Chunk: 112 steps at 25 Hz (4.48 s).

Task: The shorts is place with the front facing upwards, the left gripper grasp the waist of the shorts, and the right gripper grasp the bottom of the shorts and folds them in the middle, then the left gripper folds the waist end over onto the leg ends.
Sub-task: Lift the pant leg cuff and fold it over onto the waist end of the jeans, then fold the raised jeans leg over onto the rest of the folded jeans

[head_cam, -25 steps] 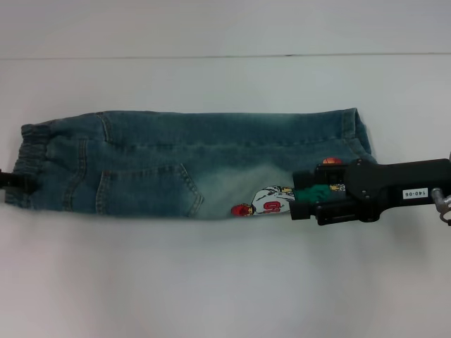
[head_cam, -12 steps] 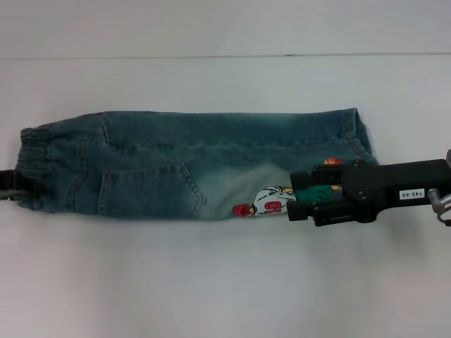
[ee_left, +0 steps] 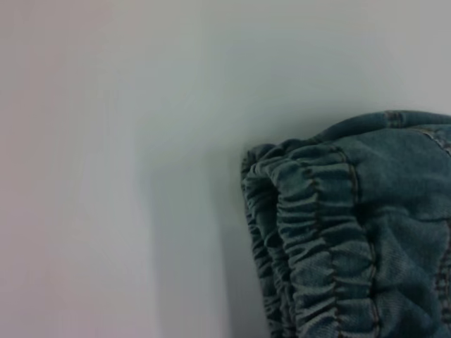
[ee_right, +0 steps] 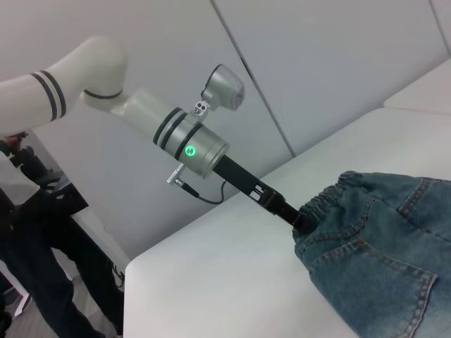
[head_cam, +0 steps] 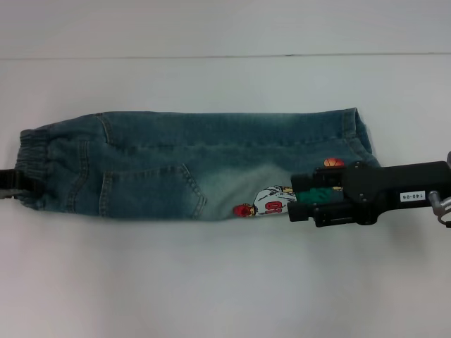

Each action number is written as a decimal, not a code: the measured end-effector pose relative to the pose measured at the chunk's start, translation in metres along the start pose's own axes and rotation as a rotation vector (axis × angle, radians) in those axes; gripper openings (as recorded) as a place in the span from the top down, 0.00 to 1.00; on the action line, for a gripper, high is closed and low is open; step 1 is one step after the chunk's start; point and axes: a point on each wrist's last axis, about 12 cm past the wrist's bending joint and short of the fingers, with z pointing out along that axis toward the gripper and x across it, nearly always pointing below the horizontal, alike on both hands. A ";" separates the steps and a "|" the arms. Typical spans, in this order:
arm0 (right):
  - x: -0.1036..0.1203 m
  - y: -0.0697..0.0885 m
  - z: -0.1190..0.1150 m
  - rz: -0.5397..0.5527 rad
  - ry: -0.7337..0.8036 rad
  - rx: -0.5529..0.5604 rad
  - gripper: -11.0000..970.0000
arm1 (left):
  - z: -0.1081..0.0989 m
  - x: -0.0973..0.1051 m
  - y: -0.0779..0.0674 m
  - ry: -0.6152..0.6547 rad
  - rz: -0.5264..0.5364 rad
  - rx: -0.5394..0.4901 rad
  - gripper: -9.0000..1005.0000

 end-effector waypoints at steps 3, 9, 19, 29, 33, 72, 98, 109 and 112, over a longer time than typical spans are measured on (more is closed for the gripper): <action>0.002 0.000 0.000 -0.007 0.005 0.003 0.19 | -0.002 -0.001 -0.003 -0.007 0.011 0.026 0.70; 0.006 0.001 0.002 -0.032 0.029 -0.001 0.42 | -0.010 -0.004 -0.008 -0.028 0.030 0.079 0.79; 0.006 -0.001 0.003 -0.047 0.035 0.015 0.63 | -0.014 -0.008 -0.012 -0.026 0.048 0.105 0.95; 0.006 -0.011 0.003 -0.043 -0.104 0.124 0.98 | -0.033 -0.022 -0.027 -0.048 0.101 0.174 0.95; 0.015 -0.022 0.014 -0.040 -0.251 0.285 0.98 | -0.052 -0.034 -0.042 -0.081 0.148 0.243 0.95; 0.010 -0.002 0.203 -0.125 -0.173 0.599 0.98 | -0.077 -0.117 -0.211 -0.102 0.527 0.576 0.94; 0.041 -0.031 0.139 -0.019 -0.154 0.555 0.98 | -0.063 -0.101 -0.200 -0.103 0.481 0.628 0.94; 0.015 -0.058 0.023 0.135 -0.755 0.737 0.98 | -0.020 -0.080 -0.225 -0.085 0.498 0.664 0.95; 0.010 -0.061 -0.004 0.161 -0.910 0.808 0.98 | -0.001 -0.072 -0.240 -0.064 0.520 0.662 0.94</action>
